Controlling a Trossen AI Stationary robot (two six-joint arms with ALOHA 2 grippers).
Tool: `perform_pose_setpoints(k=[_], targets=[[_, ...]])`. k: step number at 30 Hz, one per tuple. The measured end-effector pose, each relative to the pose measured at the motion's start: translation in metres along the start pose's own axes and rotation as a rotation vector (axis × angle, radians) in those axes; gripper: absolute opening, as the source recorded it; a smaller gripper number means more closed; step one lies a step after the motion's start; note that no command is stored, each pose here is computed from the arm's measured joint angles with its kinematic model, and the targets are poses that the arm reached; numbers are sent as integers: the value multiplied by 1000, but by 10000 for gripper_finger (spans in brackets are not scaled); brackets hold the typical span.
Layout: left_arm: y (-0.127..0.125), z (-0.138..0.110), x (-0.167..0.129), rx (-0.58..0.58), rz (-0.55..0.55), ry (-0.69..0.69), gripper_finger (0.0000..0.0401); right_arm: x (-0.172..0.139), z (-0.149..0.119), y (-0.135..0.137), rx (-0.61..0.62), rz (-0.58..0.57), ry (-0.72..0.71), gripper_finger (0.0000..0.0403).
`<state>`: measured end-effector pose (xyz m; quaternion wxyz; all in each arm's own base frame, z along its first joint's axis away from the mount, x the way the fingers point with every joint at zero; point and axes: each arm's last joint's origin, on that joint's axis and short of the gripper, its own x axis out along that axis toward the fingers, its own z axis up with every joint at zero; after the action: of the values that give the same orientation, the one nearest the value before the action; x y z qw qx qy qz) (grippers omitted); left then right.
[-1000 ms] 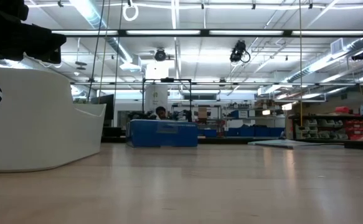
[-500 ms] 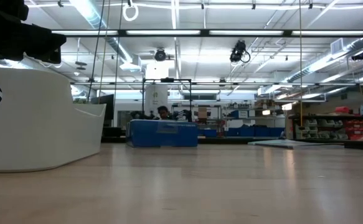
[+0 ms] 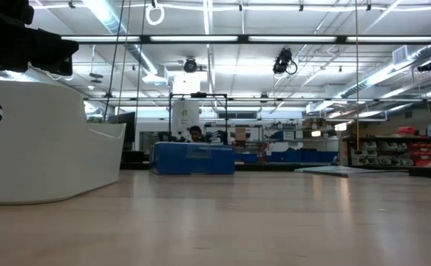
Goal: Pick and place USB-C Cables
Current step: Return to Home Position
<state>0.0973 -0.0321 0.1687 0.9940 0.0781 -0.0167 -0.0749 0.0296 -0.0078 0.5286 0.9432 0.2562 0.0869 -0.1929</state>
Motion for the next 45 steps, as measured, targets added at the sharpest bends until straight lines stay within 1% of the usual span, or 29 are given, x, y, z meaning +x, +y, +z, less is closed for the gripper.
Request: perform_pose_setpoints(k=[3,10,20,26,31,38,45], targets=[[0,0,0,0,0,0,142,3,-11,-6,8,3,5,45],[0,0,0,0,0,-1,142,2,-37,-29,56,75,-17,45],[0,0,0,0,0,0,142,8,-90,-68,84,136,-36,46],[0,0,0,0,1,0,142,9,-119,-91,123,217,-75,46],[0,0,0,0,0,0,142,9,-137,-107,140,270,-127,46],[0,0,0,0,0,0,142,14,-160,-121,126,315,-204,46],[0,0,0,0,0,0,142,30,-176,-117,99,298,-182,46]])
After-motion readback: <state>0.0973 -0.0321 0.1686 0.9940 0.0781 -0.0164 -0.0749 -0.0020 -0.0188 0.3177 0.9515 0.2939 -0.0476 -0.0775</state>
